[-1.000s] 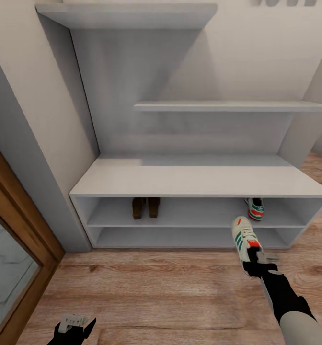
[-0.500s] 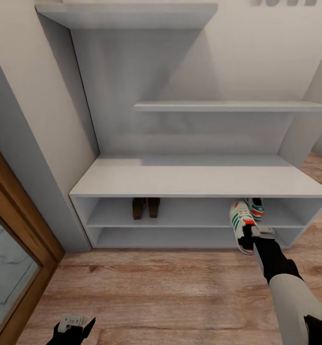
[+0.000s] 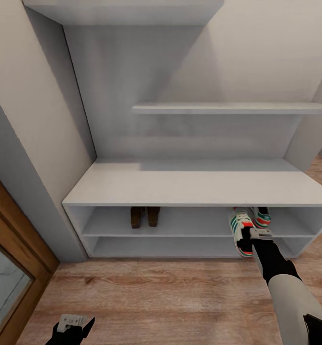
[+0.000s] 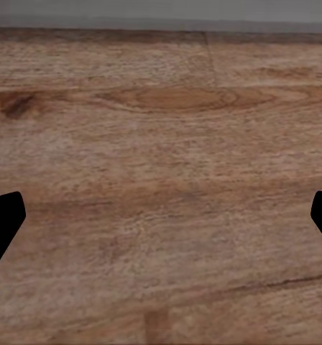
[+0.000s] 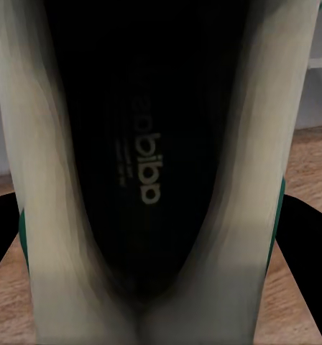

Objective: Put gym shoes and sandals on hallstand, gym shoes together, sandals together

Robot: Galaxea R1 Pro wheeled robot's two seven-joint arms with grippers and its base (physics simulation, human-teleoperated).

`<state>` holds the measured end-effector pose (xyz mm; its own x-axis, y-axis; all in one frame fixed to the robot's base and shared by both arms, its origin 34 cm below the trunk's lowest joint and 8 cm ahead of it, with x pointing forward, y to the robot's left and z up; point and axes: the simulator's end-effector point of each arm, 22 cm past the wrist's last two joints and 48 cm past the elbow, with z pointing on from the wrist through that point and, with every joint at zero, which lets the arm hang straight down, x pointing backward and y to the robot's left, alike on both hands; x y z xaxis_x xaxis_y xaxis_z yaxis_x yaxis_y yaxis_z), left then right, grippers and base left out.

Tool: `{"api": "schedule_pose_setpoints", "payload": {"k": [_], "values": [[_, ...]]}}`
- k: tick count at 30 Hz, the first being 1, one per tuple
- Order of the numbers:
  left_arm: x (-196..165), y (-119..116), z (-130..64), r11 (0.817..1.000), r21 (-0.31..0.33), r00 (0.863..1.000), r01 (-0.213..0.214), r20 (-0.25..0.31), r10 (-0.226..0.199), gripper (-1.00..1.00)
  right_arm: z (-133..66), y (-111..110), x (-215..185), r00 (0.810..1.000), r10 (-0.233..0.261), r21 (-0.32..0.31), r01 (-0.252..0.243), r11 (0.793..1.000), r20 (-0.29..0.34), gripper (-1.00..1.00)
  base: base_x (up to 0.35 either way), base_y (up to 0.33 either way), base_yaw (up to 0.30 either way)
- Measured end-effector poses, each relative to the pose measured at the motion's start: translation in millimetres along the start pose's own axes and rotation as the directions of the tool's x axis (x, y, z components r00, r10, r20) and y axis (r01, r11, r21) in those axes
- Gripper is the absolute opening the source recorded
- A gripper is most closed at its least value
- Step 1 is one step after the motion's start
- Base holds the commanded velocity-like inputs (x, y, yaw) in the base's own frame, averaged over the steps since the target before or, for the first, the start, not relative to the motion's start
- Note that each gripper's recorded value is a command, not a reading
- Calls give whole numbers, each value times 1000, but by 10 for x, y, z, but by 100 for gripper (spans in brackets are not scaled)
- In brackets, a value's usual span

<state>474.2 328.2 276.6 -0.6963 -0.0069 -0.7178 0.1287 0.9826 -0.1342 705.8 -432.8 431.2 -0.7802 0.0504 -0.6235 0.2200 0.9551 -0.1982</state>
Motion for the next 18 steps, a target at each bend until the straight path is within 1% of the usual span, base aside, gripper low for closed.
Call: {"api": "schedule_pose_setpoints", "payload": {"k": [9,18], "values": [[4,7,-2,1000,0,1000,-4,-2,4,100,-1,-23,-10,1000,1,5,-1,1000,3,-100,14,0,0],[73,19,10,1000,1,1000,-4,-11,4,100,52,-27,49,1000,1,9,-1,1000,-5,-100,0,0,0]]}}
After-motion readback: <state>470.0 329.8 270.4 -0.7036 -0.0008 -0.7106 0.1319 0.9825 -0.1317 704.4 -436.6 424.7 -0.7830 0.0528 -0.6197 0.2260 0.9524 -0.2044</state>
